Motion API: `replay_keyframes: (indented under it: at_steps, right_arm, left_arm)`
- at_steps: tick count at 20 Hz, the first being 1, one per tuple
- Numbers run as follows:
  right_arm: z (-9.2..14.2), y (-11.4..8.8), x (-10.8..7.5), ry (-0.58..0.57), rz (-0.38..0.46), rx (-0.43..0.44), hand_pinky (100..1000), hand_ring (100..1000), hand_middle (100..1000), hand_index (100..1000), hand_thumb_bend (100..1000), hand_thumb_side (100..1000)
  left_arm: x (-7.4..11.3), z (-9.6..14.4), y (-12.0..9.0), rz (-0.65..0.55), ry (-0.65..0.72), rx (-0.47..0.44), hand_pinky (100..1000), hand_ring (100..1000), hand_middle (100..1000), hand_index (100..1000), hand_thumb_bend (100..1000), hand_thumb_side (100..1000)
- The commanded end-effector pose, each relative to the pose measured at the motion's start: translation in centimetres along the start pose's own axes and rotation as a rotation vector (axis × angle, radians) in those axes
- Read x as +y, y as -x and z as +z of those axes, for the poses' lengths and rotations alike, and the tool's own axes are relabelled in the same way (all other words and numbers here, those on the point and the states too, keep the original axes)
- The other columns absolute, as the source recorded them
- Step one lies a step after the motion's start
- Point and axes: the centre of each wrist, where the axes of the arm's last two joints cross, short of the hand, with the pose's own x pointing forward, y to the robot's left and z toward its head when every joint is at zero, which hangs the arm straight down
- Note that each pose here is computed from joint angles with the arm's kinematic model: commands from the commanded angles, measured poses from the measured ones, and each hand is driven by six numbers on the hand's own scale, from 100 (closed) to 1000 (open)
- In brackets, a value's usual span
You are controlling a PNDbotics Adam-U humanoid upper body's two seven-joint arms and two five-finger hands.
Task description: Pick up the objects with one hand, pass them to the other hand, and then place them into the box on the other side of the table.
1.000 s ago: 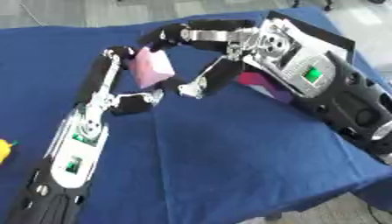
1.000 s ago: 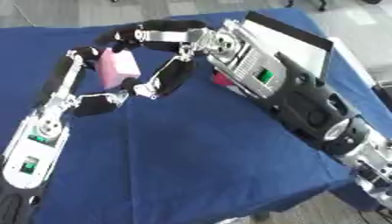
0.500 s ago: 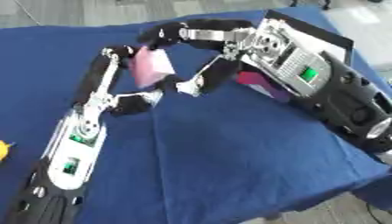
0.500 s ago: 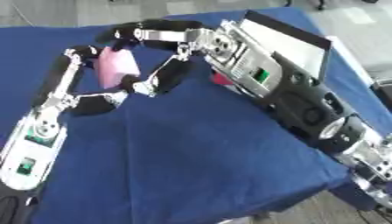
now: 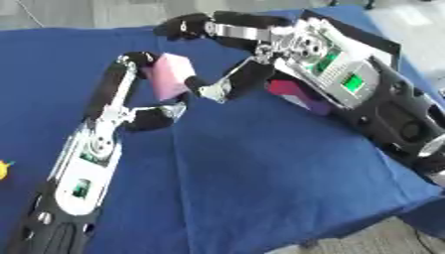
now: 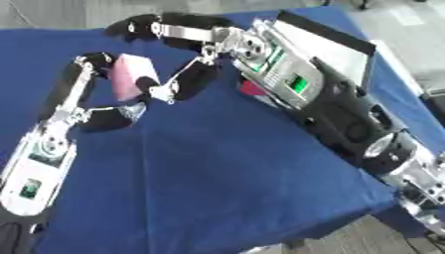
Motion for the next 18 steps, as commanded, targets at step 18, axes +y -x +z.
replay_keyframes:
  at_steps: [18]
  right_arm:
    - [0.3, 0.9, -0.6, -0.012, 0.035, 0.047, 1000, 995, 1000, 1000, 100, 176]
  left_arm:
    - [0.5, -0.5, -1.9, 0.024, -0.018, -0.087, 714, 756, 536, 578, 173, 178]
